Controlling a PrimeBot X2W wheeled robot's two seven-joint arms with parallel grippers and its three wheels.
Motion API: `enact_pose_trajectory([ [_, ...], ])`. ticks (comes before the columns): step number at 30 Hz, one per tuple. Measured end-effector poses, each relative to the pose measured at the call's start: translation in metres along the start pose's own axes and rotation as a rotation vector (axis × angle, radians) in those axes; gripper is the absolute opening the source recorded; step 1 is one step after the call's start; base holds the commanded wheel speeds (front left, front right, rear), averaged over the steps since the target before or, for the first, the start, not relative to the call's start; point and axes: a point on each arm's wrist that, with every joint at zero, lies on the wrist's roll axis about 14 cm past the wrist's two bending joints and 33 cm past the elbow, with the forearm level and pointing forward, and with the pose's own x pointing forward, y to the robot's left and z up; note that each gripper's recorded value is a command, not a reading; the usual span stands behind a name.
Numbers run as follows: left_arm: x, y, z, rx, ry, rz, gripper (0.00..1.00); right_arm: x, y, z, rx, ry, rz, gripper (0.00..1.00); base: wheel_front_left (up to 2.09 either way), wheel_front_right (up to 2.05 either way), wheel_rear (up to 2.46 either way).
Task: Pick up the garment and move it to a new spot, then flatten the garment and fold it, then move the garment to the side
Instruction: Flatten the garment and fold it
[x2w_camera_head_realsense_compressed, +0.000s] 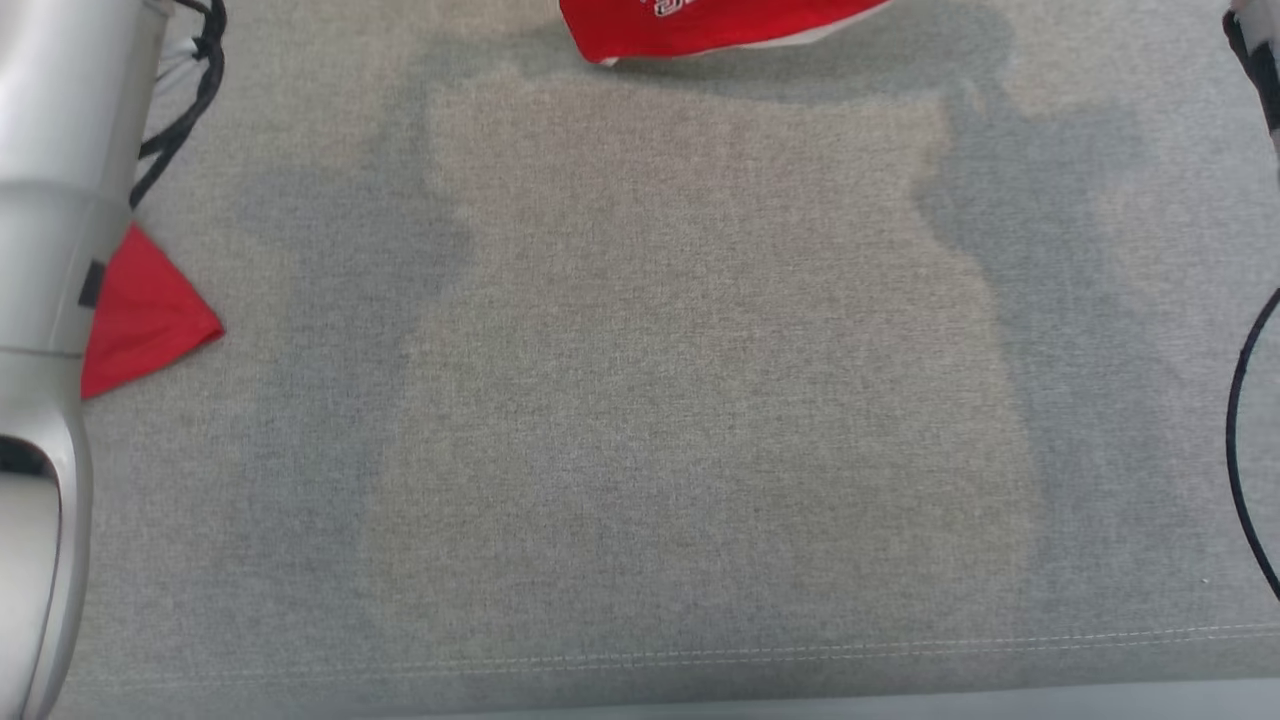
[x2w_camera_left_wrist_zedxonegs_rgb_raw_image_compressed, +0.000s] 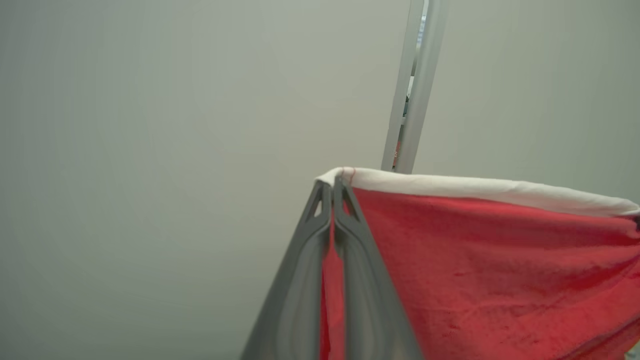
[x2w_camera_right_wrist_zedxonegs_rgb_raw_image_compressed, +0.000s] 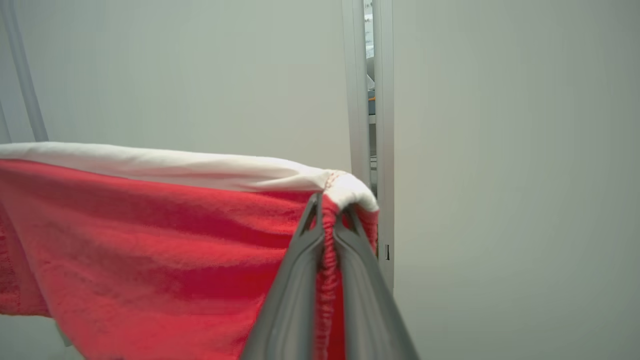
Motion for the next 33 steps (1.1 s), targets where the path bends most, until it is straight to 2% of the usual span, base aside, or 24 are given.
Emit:
enact_pose_trajectory([
  [5, 0.012, 0.016, -0.015, -0.003, -0.021, 0.024, 0.0, 0.013, 0.009, -0.035, 0.011, 0.051, 0.01, 0.0, 0.0, 0.0, 0.0],
  [11, 0.01, 0.017, -0.082, -0.071, 0.044, 0.012, 0.0, 0.004, 0.003, -0.096, 0.065, 0.139, 0.008, 0.0, 0.0, 0.0, 0.0],
  [15, -0.027, 0.019, -0.156, -0.13, 0.171, 0.032, 0.0, -0.038, 0.012, -0.16, 0.13, 0.264, 0.036, 0.0, 0.0, 0.0, 0.0],
  [17, -0.044, 0.017, -0.17, -0.151, 0.188, 0.033, 0.0, -0.059, 0.019, -0.176, 0.162, 0.303, 0.059, 0.0, 0.0, 0.0, 0.0],
  [22, -0.09, 0.011, -0.172, -0.14, 0.152, 0.05, 0.0, -0.101, 0.025, -0.178, 0.293, 0.31, 0.053, 0.0, 0.0, 0.0, 0.0],
  [27, -0.146, -0.003, -0.173, -0.116, 0.161, 0.057, 0.0, -0.161, 0.037, -0.192, 0.401, 0.401, 0.038, 0.0, 0.0, 0.0, 0.0],
  [33, -0.211, -0.014, -0.18, -0.138, 0.272, 0.091, 0.0, -0.227, 0.054, -0.2, 0.486, 0.525, 0.016, 0.0, 0.0, 0.0, 0.0],
])
